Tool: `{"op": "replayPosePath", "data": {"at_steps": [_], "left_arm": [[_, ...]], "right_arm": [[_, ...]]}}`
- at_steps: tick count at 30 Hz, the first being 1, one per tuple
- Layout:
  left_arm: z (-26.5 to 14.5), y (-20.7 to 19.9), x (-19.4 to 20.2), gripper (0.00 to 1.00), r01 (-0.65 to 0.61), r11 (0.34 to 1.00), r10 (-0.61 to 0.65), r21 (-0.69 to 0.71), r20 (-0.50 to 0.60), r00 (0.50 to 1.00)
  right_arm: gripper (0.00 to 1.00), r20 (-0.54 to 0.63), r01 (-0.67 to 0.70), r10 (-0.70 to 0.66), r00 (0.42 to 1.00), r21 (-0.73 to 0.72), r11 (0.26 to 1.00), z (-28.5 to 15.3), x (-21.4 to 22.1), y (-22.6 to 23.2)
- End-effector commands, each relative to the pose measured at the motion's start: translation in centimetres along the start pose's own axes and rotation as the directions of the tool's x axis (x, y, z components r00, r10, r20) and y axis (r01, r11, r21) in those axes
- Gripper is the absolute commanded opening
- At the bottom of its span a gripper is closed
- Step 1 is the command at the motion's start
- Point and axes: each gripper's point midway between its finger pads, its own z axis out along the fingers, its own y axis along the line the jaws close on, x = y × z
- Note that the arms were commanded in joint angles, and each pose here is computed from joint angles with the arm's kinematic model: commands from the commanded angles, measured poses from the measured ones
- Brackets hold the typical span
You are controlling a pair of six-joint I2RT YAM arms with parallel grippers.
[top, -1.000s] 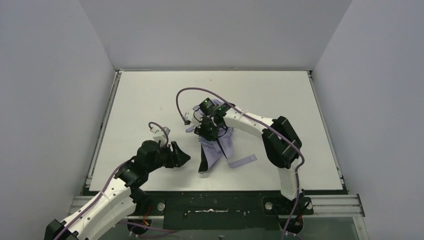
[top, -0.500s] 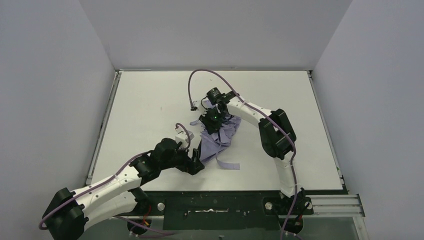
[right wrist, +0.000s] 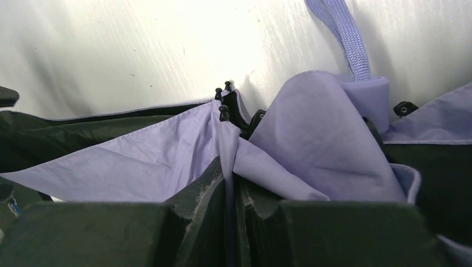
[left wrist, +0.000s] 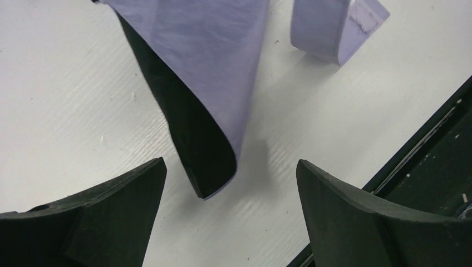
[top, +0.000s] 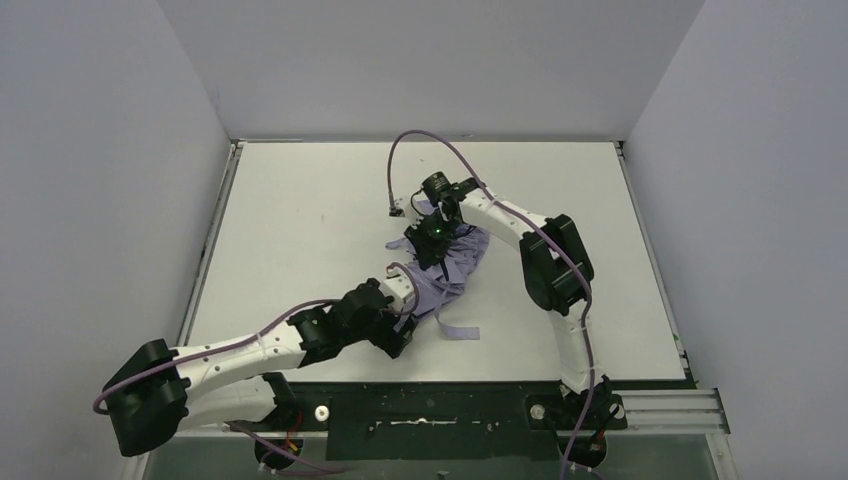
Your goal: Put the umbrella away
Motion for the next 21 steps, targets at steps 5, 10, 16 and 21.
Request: {"op": "replayPosePath", "data": {"at_steps": [5,10,16,21], "left_arm": [[1.7,0.3,-2.2,0.85,-0.191,0.967,0.196,-0.166,0.014,0.980],[2.2,1.9,-3.4,0.85,-0.193,0.936,0.208,-0.294,0.021,0.978],[2.8,1.3,-4.1,0.72,-0.190,0.942,0.206,-0.278,0.030,0.978],[3.5,1.4,-3.4,0.56,-0.201,0.939,0.209,-0.280,-0.001,0.978]], "right_arm": [[0.09,0.016,-0.030,0.031,0.999,-0.026,0.999,-0.1,-0.6,-0.2],[0.09,0.021,-0.029,0.029,0.999,-0.040,0.999,0.0,-0.7,0.0],[0.09,0.014,-0.031,0.031,0.999,-0.046,0.998,0.1,-0.5,0.0],[0.09,0.015,-0.032,0.033,0.999,-0.043,0.999,0.1,-0.4,0.0]]}}
